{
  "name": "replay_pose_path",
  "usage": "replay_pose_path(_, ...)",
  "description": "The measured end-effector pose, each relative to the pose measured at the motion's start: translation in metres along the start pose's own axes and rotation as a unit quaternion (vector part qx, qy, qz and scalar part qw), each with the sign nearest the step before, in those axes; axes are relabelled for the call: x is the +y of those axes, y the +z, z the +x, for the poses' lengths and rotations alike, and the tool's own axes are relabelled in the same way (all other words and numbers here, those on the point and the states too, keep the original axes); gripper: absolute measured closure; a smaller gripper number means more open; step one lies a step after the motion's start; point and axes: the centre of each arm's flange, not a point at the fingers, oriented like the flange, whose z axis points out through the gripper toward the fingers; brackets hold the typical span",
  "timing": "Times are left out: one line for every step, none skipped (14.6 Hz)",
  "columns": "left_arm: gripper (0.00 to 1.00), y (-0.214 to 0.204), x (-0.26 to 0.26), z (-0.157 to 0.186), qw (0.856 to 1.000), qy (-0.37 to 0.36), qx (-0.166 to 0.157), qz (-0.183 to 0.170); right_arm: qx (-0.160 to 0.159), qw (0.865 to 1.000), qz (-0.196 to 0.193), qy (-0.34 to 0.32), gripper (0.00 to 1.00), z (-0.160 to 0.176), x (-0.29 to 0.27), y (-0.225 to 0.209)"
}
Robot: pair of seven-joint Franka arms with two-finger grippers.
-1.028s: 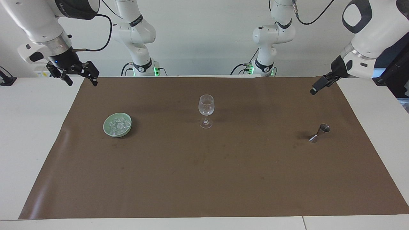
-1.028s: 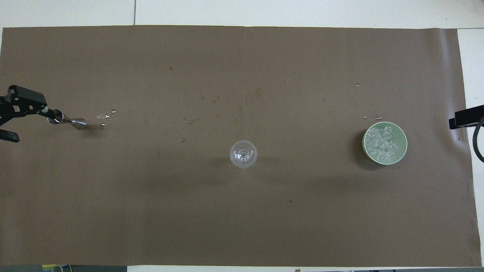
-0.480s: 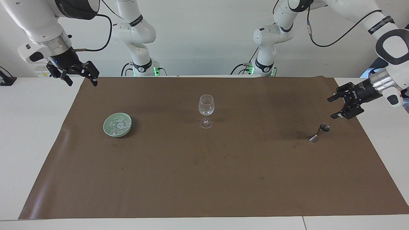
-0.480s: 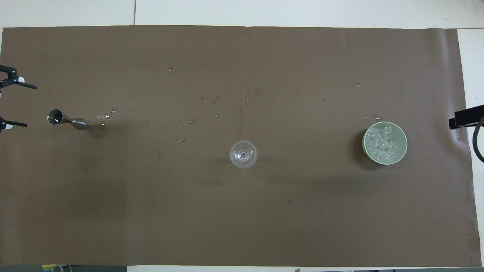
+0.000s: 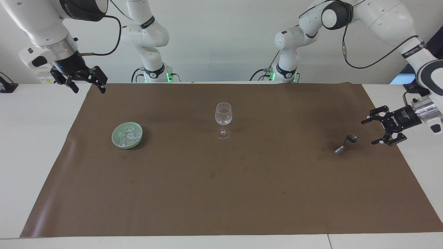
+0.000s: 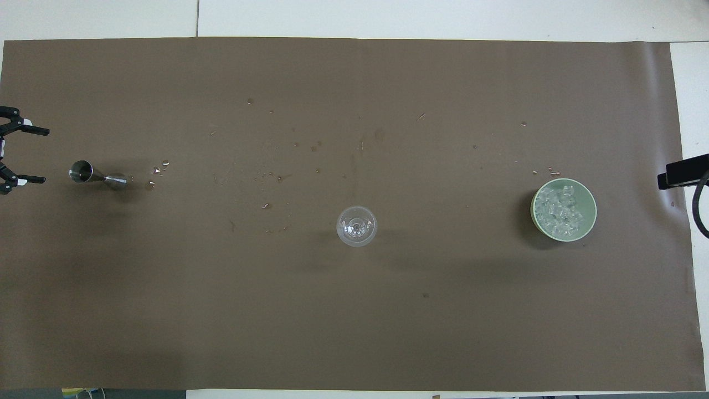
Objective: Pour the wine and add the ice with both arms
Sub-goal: 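Open the left gripper and move it toward the metal jigger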
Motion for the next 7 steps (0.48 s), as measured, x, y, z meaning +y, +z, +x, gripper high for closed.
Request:
replay_pose_path(0.0, 0.004, 0.001, 0.02, 1.0, -0.015, -0.016, -0.004, 0.0, 1.0, 0.0, 0.0, 0.0, 0.0, 0.0, 0.0)
replay_pose_path(0.0, 0.008, 0.0, 0.036, 0.999, -0.027, -0.028, -0.006, 0.0, 1.0, 0.0, 0.0, 0.0, 0.0, 0.0, 0.0)
replay_pose_path(0.0, 0.013, -0.001, 0.049, 0.999, -0.037, -0.037, -0.003, 0.0, 1.0, 0.0, 0.0, 0.0, 0.0, 0.0, 0.0)
replay_pose_path(0.0, 0.018, -0.001, 0.059, 0.998, -0.044, -0.043, 0.001, 0.0, 1.0, 0.0, 0.0, 0.0, 0.0, 0.0, 0.0)
replay_pose_path(0.0, 0.023, -0.001, 0.065, 0.998, -0.048, -0.047, 0.003, 0.0, 1.0, 0.0, 0.0, 0.0, 0.0, 0.0, 0.0)
replay_pose_path(0.0, 0.029, 0.0, 0.068, 0.997, -0.051, -0.053, 0.005, 0.0, 1.0, 0.0, 0.0, 0.0, 0.0, 0.0, 0.0)
replay_pose_path(0.0, 0.036, -0.002, 0.072, 0.997, -0.052, -0.06, 0.008, 0.0, 1.0, 0.0, 0.0, 0.0, 0.0, 0.0, 0.0)
